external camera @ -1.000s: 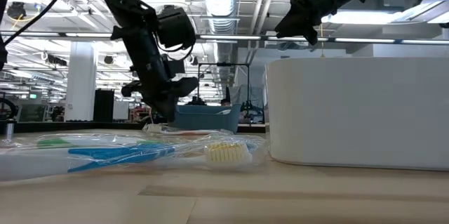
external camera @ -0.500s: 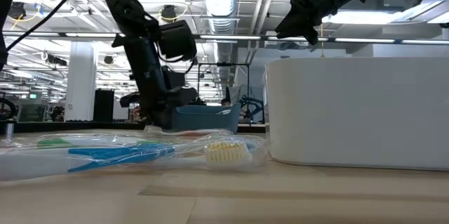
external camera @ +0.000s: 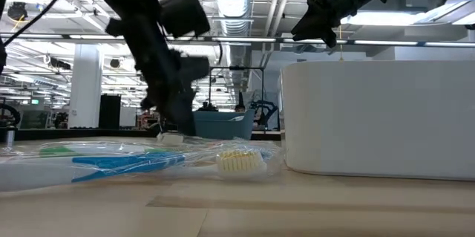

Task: Pick & Place Toothbrushes
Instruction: Put the orange toothbrush into the black bin

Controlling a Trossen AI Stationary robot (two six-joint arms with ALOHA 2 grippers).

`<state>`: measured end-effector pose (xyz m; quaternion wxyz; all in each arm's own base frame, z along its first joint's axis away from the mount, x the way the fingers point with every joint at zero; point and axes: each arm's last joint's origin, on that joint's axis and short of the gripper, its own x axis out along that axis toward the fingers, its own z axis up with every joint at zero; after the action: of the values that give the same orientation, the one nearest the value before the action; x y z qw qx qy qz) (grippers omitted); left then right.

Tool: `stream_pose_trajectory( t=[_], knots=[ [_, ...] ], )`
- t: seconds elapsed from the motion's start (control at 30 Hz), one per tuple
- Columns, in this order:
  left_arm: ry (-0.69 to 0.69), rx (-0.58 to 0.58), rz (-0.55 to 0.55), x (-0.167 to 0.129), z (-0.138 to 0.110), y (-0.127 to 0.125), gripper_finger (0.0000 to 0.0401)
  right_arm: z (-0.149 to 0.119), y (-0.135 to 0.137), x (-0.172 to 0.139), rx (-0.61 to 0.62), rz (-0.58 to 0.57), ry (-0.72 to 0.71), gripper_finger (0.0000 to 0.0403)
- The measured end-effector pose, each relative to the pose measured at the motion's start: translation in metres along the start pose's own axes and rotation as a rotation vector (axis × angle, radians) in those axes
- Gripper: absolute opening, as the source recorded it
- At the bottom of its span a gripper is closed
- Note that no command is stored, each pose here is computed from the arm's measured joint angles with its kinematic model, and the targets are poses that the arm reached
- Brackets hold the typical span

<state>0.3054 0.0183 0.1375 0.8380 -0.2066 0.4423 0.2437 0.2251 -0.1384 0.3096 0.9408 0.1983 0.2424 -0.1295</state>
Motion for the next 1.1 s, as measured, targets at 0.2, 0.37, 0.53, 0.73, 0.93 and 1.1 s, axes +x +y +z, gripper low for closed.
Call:
stream_pose_trajectory(
  t=[0.2, 0.37, 0.53, 0.73, 0.93, 1.1],
  knots=[
    [-0.19, 0.038, -0.027, -0.029, 0.017, -0.007, 0.0002, -0.001, 0.0, 0.0, 0.003, -0.001, 0.007, 0.0087],
    [-0.299, 0.095, -0.055, -0.046, 0.032, -0.002, 0.0008, -0.002, 0.0, 0.0, 0.008, -0.003, 0.021, 0.0087],
    [-0.269, 0.129, -0.129, -0.043, 0.039, 0.008, 0.0031, -0.002, 0.0, 0.0, 0.008, -0.003, 0.021, 0.0087],
    [-0.158, 0.145, -0.235, -0.025, 0.035, 0.009, 0.0102, -0.002, 0.0, 0.0, 0.008, -0.003, 0.021, 0.0087],
    [-0.104, 0.23, -0.25, -0.01, 0.023, 0.0, 0.0167, -0.002, 0.0, 0.0, 0.008, -0.003, 0.021, 0.0087],
    [-0.062, 0.26, -0.289, -0.005, 0.016, -0.007, 0.0191, -0.004, 0.0, 0.0, 0.013, -0.004, 0.034, 0.0087]
  ],
)
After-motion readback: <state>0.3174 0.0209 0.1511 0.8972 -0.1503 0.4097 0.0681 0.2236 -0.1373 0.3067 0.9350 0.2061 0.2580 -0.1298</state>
